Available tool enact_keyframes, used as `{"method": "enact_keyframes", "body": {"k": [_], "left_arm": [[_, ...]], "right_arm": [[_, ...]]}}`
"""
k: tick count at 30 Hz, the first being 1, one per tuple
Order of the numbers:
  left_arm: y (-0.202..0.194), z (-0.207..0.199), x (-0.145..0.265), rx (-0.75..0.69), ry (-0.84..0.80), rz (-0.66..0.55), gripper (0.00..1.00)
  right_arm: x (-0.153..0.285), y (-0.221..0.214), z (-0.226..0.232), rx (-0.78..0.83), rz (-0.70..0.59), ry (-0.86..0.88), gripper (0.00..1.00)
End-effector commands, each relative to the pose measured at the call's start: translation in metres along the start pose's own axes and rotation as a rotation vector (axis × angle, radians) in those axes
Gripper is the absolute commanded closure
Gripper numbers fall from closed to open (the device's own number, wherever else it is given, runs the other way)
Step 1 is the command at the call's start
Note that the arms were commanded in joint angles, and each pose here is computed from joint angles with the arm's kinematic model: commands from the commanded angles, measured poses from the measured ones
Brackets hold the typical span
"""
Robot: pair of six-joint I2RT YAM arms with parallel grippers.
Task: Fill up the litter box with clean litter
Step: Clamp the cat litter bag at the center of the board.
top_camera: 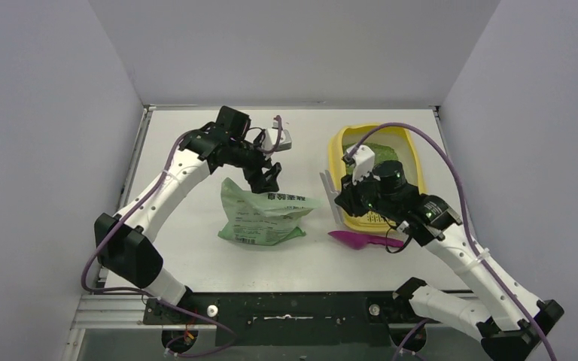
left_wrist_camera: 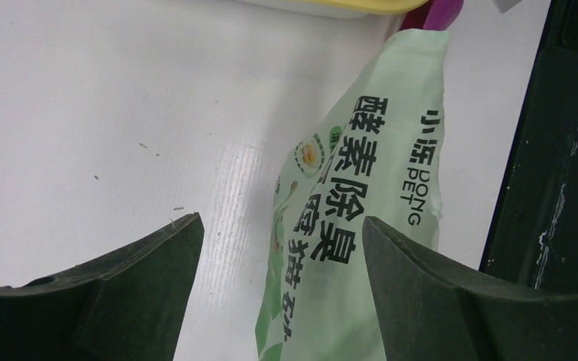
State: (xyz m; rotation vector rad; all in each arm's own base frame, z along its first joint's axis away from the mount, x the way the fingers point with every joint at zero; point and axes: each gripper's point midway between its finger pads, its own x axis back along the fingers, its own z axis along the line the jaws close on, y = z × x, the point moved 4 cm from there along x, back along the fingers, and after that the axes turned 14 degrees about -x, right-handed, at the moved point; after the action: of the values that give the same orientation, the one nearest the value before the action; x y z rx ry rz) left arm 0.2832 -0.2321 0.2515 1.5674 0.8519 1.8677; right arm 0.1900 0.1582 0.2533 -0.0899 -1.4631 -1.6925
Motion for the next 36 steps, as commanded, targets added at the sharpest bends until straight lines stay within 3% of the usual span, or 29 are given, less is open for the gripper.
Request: {"method": "enact_keyframes", "body": {"k": [1,6,12,16,21,29,36], "left_arm": [[-0.018,0.003,-0.006,0.007,-0.043,0.063,0.25],[-0.042,-0.004,-0.016,0.029,-0.12,0.155,0.25],[-0.065,-0.002,-0.023,0.042,-0.124,0.255,0.38],[-0.063,-0.003,-0.024,0.037,-0.132,0.233,0.52],[-0.056,-0.007,-0.024,0.032,-0.168,0.197,0.73],[-0.049,-0.011,-0.021,0.005,-0.179,0.162,0.97],[-0.049,-0.01,-0.021,0.002,-0.164,0.166,1.0]], "right_arm": [[-0.003,0.04,0.014,0.127,-0.037,0.069,1.0],[-0.023,0.044,0.013,0.226,0.094,0.066,1.0],[-0.037,0.032,0.01,0.318,0.246,0.1,1.0],[-0.047,0.022,0.006,0.345,0.342,0.102,1.0],[-0.056,0.023,0.007,0.39,0.373,0.121,1.0],[-0.065,0.021,0.011,0.501,0.454,0.141,1.0],[-0.067,0.02,0.021,0.559,0.467,0.132,1.0]]}}
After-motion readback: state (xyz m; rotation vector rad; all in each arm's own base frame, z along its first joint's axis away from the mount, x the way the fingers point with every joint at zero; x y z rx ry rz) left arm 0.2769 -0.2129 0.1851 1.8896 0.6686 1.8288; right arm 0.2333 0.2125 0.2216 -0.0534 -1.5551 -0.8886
